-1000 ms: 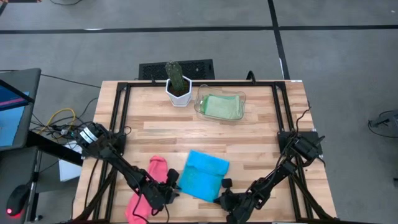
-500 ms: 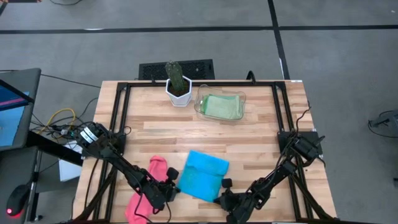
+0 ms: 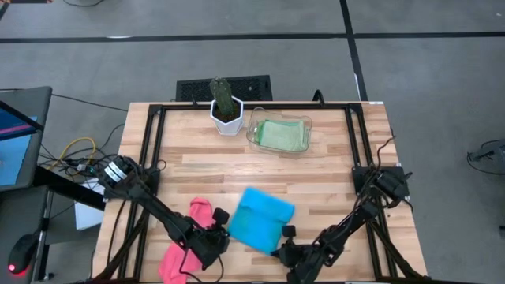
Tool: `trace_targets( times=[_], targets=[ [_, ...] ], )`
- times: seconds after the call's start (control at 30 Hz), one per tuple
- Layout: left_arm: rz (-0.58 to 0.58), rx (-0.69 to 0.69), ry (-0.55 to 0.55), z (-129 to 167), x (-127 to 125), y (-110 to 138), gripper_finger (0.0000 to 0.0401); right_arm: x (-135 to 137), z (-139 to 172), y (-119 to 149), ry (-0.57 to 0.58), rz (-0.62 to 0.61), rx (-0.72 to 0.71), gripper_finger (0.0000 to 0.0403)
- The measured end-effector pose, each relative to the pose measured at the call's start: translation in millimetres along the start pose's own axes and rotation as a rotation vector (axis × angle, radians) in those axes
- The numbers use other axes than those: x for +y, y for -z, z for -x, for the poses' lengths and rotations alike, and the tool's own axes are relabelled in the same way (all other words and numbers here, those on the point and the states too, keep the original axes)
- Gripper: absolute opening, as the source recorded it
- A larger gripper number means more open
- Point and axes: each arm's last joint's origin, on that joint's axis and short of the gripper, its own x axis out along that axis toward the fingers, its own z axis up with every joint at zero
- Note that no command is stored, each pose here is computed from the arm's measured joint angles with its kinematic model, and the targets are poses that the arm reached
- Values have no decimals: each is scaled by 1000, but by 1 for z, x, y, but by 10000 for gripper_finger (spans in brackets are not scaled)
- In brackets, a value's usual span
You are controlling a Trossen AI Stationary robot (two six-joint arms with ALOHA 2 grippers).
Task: Fold microfiber towels
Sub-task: Fold the blue towel on the table
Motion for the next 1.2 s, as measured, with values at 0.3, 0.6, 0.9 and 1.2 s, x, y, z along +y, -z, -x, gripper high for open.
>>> trace_targets(
  times=[0.3,0.6,0.9,1.2],
  targets=[
    [24,19,-36,-2,26,-20,0,-11,28,-14,88,-38,33,12],
    [-8,18,-101,-8,66,-40,0,-27,49,-12,213,-68,131,12],
    [-21,22,-139,-17,112,-51,0,-40,58,-4,324,-57,219,12],
    [-9,60,-158,-25,140,-45,0,-59,85,-10,399,-24,266,12]
  ],
)
